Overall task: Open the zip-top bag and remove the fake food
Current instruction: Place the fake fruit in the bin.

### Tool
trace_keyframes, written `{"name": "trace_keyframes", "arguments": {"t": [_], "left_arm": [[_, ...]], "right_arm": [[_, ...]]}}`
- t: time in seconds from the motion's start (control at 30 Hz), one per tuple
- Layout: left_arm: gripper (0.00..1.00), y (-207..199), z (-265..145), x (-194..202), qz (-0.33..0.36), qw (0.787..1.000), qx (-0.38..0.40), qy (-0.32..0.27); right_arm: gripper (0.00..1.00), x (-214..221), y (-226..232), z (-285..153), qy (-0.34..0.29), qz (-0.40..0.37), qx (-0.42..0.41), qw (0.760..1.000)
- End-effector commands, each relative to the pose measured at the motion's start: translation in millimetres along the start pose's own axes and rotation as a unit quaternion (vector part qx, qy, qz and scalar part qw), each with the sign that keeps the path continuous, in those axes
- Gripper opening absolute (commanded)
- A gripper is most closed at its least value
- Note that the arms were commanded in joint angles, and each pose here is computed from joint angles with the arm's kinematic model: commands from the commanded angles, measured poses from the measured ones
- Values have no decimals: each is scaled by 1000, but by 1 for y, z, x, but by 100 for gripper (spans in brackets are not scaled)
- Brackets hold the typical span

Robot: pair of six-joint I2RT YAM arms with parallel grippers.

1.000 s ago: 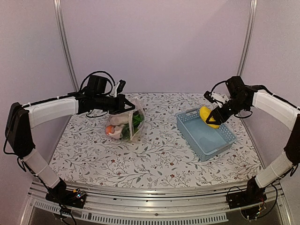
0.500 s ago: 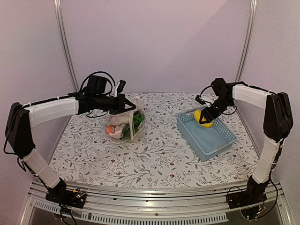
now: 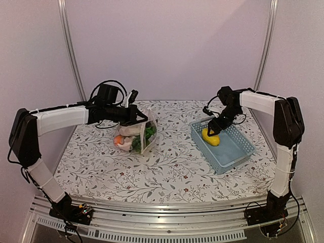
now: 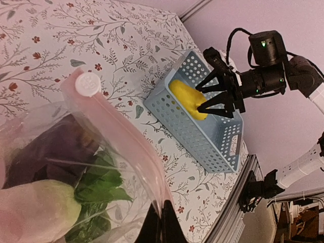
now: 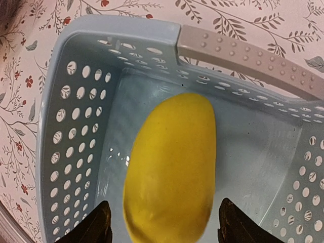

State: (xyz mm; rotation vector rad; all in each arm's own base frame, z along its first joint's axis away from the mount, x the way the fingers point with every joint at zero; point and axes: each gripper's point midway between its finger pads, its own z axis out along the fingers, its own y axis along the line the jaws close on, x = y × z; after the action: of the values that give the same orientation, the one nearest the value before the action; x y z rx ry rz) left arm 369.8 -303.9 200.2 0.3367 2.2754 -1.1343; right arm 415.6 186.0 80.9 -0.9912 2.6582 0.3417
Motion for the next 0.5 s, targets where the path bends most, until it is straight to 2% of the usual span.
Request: {"name": "trace_keyframes", "arguments": {"t": [0.0, 0.1, 0.23, 0.37, 0.47], "left_arm": [[0, 9, 4, 0, -5, 1000, 2, 4], [0, 8, 5, 0, -13, 1000, 13, 7], [0, 5, 8, -2, -22, 999, 33, 9], [0, 2, 12, -2, -27, 998, 53, 17], [0, 4, 11, -1, -30, 998, 46, 18]], "right_arm": [[74, 3, 0, -13, 5, 1, 13, 1000], [78, 4, 15, -42, -15, -14, -1, 1000], [79, 4, 49, -74, -50, -28, -47, 997], [74, -3, 94, -98, -84, -127, -43, 987], [67, -30, 124, -114, -119, -172, -55, 976]]}}
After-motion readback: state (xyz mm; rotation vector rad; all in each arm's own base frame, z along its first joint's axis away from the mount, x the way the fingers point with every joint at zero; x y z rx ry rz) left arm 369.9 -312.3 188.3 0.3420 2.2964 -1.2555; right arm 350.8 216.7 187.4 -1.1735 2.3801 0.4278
